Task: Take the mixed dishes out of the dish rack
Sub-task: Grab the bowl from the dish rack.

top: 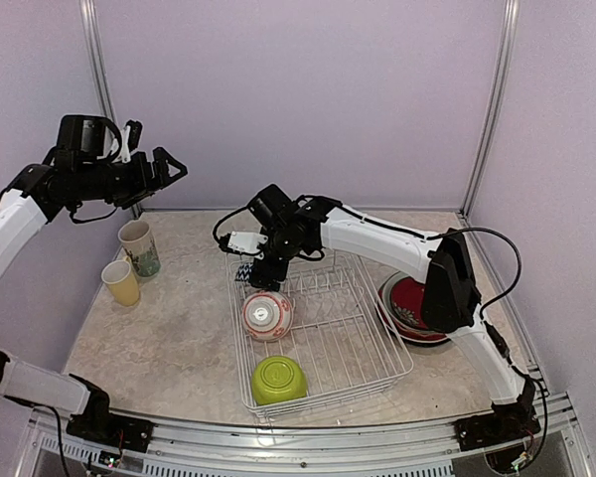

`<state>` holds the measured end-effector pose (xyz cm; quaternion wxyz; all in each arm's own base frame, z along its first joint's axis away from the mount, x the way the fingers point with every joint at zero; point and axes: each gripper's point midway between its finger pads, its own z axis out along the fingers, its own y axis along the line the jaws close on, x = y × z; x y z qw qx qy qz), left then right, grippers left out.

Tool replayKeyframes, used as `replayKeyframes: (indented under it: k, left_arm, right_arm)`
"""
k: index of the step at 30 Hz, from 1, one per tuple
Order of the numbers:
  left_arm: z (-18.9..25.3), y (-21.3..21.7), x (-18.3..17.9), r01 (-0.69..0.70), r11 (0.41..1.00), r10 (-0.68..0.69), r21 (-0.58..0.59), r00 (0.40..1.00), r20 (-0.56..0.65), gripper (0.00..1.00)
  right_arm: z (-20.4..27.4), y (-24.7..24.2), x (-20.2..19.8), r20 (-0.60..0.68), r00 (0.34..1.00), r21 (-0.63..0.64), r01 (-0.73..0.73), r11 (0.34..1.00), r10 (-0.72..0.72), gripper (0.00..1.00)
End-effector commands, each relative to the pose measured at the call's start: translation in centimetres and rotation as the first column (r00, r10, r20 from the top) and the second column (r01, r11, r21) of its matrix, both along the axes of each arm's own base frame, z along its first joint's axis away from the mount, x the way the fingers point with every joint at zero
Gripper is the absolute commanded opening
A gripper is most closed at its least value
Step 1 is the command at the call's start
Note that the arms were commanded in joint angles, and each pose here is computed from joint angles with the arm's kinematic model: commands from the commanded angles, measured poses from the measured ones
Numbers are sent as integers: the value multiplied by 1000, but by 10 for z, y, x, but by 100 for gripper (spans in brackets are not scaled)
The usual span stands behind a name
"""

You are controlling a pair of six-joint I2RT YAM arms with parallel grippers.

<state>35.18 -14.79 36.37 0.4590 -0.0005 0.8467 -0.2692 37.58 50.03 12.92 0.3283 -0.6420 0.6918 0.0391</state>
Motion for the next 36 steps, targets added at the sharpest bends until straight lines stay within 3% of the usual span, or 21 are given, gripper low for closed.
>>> replayKeyframes:
  k: [1,9,15,27,31,36]
  left_arm:
    - [-6,-2,4,4,1000,-5,-12,1000,-15,99]
    - [-9,-3,6,13,1000,-14,-22,999,-31,99]
    - [-12,-5,7,16,1000,-17,-24,999,-42,99]
    - [-18,-6,10,17,1000,-18,-22,998,-62,99]
    - [-20,-7,10,17,1000,-18,-21,997,-68,99]
    - [-22,-8,11,22,1000,-23,-19,997,-74,99]
  right_arm:
    - [-18,4,9,1,1000,-11,-17,1000,17,91]
    - [-18,8,1,-36,998,12,-48,999,48,74]
    - [-12,7,1,-34,999,17,-36,999,37,53]
    - [54,1,16,91,989,140,101,985,-114,20]
    - [77,-4,25,137,963,238,194,952,-231,15]
    - [84,-9,20,96,954,326,241,914,-285,14]
